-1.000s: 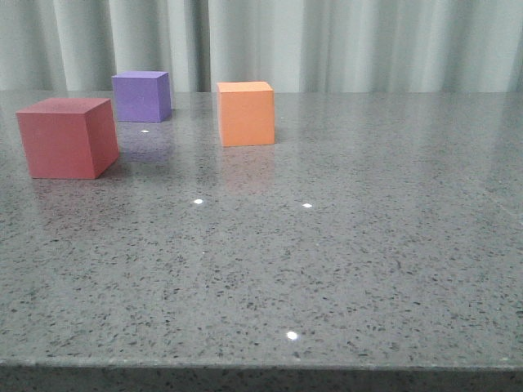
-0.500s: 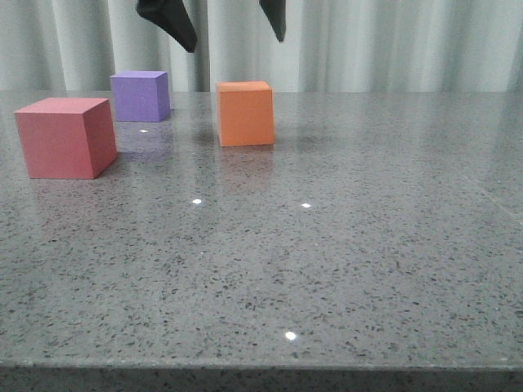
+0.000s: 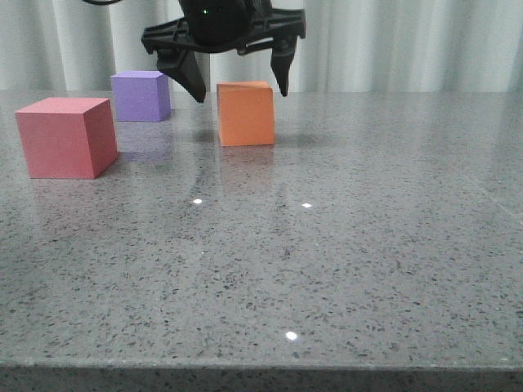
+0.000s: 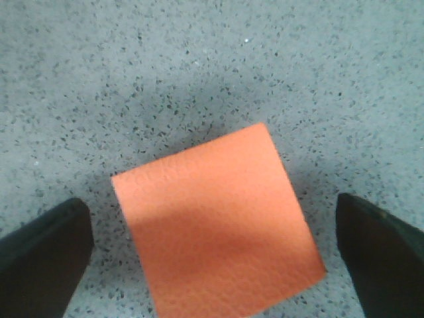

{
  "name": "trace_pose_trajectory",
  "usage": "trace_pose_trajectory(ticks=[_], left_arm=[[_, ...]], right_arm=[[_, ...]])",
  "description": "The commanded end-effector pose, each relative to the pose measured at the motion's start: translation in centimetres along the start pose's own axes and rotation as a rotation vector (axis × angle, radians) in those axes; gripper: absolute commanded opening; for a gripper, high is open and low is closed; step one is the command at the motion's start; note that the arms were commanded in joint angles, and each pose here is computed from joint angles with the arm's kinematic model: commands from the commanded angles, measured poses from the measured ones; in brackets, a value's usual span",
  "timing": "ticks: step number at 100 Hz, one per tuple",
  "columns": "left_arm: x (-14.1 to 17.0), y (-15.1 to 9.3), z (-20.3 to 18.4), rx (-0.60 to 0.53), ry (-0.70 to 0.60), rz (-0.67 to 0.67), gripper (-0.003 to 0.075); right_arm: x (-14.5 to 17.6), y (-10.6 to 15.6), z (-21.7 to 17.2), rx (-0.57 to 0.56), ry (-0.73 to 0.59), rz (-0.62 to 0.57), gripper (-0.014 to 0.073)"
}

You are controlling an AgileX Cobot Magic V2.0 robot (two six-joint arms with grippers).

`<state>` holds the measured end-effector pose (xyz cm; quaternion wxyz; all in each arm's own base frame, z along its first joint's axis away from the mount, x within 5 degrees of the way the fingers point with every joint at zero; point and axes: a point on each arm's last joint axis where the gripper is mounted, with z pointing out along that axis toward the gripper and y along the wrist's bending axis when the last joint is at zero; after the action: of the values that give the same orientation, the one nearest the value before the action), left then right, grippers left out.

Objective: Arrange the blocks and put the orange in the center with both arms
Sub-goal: 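Lower the left gripper over the orange cube and grasp it, then carry the orange cube with the left gripper between pink and purple cubes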

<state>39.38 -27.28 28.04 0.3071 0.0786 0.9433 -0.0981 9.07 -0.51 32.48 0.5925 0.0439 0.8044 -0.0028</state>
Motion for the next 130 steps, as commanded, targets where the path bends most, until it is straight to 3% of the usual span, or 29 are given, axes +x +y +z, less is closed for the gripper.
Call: trace_pose_trajectory(ticks=[1, 19, 26, 50, 59, 97, 112, 130], left_arm=[[-1.8, -0.6, -2.9, 0.054, -0.123, -0.013, 0.0693], [-1.6, -0.6, -2.2, 0.048, -0.11, -0.01, 0.0689], [-1.7, -0.6, -2.2, 0.044, -0.113, -0.006, 0.0654], [-1.6, -0.7, -2.2, 0.045, -0.114, -0.001, 0.0379], [-1.6, -0.9, -2.6, 0.046, -0.114, 0.024, 0.0322], [-2.3, 0.1, -9.5, 0.052, -0.175, 0.135, 0.0319], [-2.2, 2.8, -12.2, 0.034, -0.225, 0.112, 0.0319], [-1.6, 8.2, -14.2, -0.021, -0.293, 0.059, 0.0319]], right_arm=[[-1.5, 0.1, -0.4, -0.006, -0.102, -0.018, -0.0068], [-1.5, 0.1, -0.4, -0.006, -0.102, -0.018, -0.0068], [-1.5, 0.1, -0.4, -0.006, -0.102, -0.018, -0.0068], [-1.5, 0.1, -0.4, -0.006, -0.102, -0.018, -0.0068], [-1.5, 0.1, -0.4, -0.006, -0.102, -0.018, -0.0068], [-1.5, 0.1, -0.4, -0.006, -0.102, -0.018, -0.0068], [-1.5, 0.1, -0.4, -0.006, -0.102, -0.018, -0.0068], [-1.5, 0.1, -0.4, -0.006, -0.102, -0.018, -0.0068]])
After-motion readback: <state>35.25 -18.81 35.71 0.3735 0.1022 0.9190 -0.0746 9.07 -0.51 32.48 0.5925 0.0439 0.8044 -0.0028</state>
